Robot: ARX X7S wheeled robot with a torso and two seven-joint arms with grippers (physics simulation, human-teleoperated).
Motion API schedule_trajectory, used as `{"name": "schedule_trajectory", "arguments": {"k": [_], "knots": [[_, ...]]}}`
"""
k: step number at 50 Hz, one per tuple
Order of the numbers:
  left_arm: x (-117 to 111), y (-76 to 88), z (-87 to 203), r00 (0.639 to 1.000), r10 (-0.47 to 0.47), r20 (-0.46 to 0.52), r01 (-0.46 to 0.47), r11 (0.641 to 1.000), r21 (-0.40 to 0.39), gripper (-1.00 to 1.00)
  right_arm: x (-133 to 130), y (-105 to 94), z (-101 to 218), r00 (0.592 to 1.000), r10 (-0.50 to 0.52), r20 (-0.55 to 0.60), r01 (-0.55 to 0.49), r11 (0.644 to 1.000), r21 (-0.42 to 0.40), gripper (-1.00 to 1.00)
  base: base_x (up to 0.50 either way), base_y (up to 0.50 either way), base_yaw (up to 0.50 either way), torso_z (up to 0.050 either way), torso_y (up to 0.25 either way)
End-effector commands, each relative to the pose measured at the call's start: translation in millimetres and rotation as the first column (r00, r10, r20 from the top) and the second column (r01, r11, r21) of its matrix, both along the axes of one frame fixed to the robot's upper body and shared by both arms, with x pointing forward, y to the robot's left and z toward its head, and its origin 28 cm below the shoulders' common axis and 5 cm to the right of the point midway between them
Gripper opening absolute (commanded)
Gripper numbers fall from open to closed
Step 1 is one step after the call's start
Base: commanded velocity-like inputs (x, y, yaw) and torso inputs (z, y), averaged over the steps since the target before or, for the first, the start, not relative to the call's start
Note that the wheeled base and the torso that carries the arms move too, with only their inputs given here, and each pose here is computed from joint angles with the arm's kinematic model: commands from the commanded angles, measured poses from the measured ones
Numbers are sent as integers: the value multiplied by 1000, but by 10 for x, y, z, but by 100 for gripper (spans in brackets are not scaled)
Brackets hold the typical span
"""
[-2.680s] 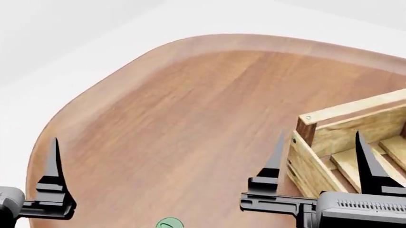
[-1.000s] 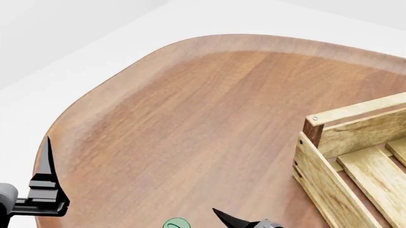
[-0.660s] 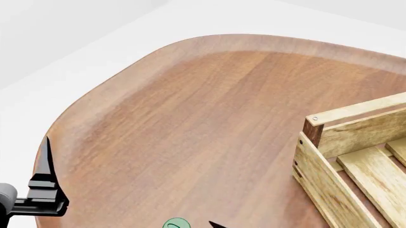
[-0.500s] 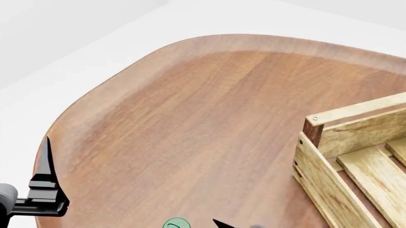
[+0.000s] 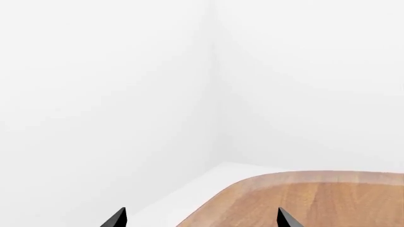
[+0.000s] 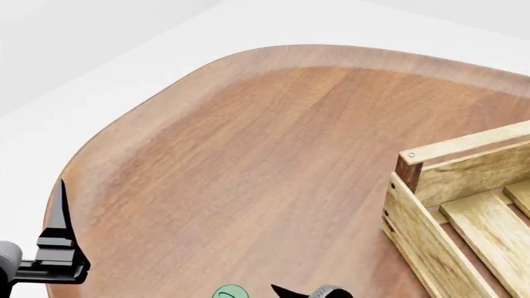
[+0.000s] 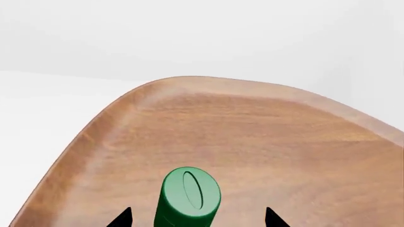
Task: Pick up the salad dressing and put it in the tray.
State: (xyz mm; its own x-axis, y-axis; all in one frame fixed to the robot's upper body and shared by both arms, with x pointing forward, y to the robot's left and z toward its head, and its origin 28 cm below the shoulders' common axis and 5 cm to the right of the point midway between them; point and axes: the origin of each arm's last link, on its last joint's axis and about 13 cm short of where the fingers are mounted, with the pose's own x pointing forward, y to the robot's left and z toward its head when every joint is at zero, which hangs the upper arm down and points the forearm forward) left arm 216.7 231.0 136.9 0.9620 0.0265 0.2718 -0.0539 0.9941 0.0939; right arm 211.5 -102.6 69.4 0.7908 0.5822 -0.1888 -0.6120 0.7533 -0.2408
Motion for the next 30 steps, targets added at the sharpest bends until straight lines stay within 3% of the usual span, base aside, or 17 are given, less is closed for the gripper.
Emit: {"name": "schedule_trajectory", "arguments": {"k": [1,10,30], "knots": [[-2,-1,-8,1000,-1,-2,1,1000,0,100,62,26,-115,1000,-9,-13,9,999,-32,100,0,0,0,0,0],[1,-2,-3,1000,-2,-2,2,1000,2,100,170,13,-243,997,-46,-59,43,998,-50,100,0,0,0,0,0],[-5,3,2,1000,-2,4,2,1000,4,100,217,114,-240,998,-7,-55,5,999,-45,100,0,0,0,0,0]]}}
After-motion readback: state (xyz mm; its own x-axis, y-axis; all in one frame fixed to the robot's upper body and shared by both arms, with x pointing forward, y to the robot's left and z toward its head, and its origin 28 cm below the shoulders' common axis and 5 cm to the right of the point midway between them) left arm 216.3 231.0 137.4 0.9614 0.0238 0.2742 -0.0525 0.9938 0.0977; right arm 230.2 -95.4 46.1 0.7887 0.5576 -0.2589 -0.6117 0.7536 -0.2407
